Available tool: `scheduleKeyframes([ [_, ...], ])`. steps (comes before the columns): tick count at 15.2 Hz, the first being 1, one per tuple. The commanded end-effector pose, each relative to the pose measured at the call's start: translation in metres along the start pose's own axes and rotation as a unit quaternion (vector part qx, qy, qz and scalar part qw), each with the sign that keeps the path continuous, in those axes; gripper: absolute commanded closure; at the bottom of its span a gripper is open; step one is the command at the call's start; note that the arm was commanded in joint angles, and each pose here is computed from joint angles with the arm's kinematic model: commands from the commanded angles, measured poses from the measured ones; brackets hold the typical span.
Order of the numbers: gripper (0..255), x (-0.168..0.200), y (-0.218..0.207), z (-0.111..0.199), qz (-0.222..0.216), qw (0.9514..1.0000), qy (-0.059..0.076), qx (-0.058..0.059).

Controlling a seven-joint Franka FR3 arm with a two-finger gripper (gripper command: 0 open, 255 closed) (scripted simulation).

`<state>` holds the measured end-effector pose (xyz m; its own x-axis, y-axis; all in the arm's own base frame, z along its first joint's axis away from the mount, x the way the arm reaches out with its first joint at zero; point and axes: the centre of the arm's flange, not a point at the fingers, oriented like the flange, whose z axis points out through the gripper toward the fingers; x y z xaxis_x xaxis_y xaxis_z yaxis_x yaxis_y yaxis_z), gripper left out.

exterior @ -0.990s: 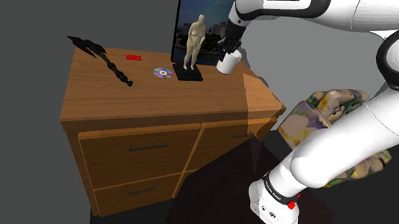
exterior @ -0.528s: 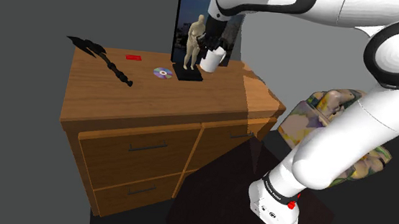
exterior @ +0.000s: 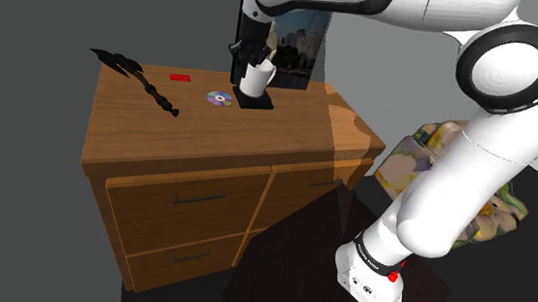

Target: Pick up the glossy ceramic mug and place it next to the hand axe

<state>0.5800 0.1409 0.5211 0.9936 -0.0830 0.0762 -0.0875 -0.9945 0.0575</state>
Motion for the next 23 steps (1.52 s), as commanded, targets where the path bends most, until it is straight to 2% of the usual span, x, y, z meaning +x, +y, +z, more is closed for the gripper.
scheduleKeyframes([
  [1, 255, 0.006, -0.026, -0.002, 0.001, 1.0000, 0.000, 0.000],
  [14, 255, 0.044, -0.189, -0.009, 0.001, 1.0000, 0.000, 0.000],
  [23, 255, 0.040, -0.192, 0.038, 0.001, 1.0000, 0.000, 0.000],
])
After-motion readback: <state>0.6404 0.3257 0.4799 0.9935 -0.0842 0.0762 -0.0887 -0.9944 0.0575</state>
